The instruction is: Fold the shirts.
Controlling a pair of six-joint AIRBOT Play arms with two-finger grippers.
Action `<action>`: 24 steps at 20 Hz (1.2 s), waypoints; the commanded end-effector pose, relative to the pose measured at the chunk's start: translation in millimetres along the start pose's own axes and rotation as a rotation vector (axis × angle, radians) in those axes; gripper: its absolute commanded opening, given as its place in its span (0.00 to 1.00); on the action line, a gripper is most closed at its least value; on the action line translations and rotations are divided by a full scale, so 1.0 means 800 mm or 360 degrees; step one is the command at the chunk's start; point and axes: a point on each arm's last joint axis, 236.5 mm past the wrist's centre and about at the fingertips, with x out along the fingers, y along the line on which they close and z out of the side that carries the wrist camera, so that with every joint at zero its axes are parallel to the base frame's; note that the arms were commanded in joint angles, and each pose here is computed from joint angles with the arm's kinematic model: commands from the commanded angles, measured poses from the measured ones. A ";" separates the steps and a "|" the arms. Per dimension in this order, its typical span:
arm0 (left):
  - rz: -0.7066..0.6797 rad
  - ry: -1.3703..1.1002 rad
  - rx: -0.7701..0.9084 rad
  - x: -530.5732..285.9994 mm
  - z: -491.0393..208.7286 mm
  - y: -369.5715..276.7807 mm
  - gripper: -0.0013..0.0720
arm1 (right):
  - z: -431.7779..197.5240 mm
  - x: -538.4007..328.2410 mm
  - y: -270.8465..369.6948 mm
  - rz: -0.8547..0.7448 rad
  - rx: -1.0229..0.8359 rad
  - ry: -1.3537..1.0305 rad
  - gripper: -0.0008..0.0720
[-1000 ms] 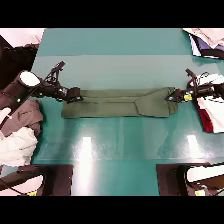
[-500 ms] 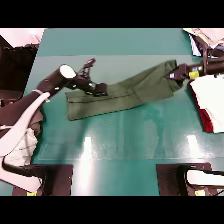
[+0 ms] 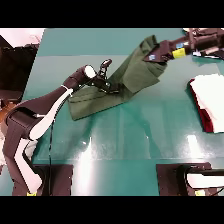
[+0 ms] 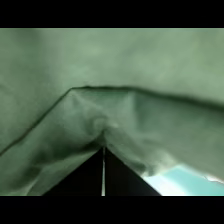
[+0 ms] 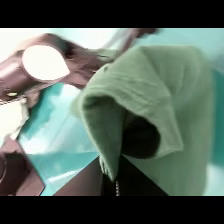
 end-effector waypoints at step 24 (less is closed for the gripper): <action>0.0688 -0.0295 0.0158 -0.413 0.049 0.114 0.05 | -0.077 0.374 0.126 0.0129 -0.0707 0.0162 0.57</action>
